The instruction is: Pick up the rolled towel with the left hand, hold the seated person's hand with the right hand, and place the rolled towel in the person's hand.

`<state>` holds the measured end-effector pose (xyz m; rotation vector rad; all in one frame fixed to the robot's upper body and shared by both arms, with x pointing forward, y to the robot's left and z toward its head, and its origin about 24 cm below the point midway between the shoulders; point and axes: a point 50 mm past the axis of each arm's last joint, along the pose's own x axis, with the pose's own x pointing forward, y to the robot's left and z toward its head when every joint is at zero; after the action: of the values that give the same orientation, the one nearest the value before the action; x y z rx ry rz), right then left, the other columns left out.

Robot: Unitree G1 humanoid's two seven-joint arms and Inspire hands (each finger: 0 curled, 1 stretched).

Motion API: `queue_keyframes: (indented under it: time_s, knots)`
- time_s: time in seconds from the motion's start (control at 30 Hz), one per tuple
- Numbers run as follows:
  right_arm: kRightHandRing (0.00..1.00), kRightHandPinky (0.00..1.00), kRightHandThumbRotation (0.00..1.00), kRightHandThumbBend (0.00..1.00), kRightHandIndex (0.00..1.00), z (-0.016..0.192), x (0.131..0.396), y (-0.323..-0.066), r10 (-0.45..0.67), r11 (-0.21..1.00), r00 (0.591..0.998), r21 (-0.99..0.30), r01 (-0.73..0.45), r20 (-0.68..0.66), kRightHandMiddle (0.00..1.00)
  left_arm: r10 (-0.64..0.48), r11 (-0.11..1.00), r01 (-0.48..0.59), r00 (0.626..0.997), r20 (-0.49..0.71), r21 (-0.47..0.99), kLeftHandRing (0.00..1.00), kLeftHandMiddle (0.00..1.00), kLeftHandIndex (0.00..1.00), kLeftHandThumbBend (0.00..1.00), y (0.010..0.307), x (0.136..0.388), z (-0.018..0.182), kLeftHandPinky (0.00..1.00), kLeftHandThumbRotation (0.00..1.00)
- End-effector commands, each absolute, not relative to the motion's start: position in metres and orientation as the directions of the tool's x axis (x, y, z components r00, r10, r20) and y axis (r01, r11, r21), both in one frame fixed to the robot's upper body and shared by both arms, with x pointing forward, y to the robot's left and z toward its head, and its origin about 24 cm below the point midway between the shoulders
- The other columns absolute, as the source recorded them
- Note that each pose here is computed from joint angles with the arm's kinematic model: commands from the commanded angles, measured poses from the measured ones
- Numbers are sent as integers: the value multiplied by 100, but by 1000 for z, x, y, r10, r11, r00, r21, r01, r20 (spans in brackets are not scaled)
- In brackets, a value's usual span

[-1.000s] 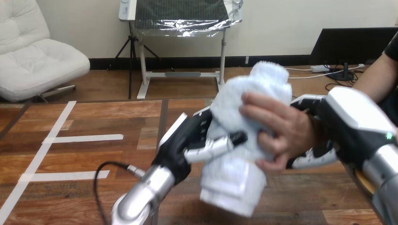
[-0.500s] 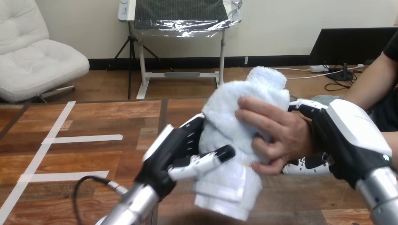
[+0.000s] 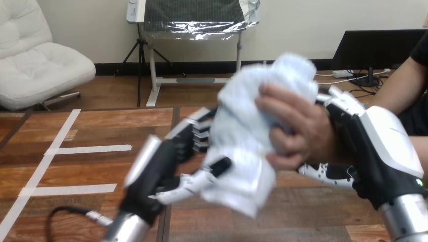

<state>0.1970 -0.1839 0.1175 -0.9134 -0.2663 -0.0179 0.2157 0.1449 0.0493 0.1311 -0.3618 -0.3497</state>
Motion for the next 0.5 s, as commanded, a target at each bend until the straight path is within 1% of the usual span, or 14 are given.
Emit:
queue_keyframes:
  time_s: [0.0, 0.17, 0.27, 0.3, 0.47]
  knots:
    - [100, 94, 0, 33, 86, 150, 190, -158, 146, 710, 866, -660, 245, 479, 98, -278, 959, 209, 829, 484, 194, 76, 81, 87, 48, 148, 214, 75, 67, 68]
    - [100, 96, 0, 25, 87, 147, 188, -153, 135, 739, 848, -622, 258, 513, 99, -214, 974, 144, 837, 503, 173, 75, 80, 87, 45, 147, 210, 75, 66, 72]
    - [100, 98, 0, 21, 88, 145, 188, -149, 135, 754, 836, -602, 261, 532, 100, -184, 979, 110, 840, 510, 172, 74, 80, 87, 45, 147, 209, 75, 65, 76]
    - [100, 99, 0, 17, 88, 144, 188, -148, 134, 758, 834, -597, 262, 536, 100, -177, 980, 101, 840, 513, 172, 74, 80, 87, 45, 147, 208, 75, 65, 79]
    - [100, 100, 0, 12, 89, 141, 188, -144, 128, 768, 825, -582, 268, 550, 100, -139, 984, 57, 837, 530, 169, 73, 80, 87, 44, 146, 207, 73, 64, 85]
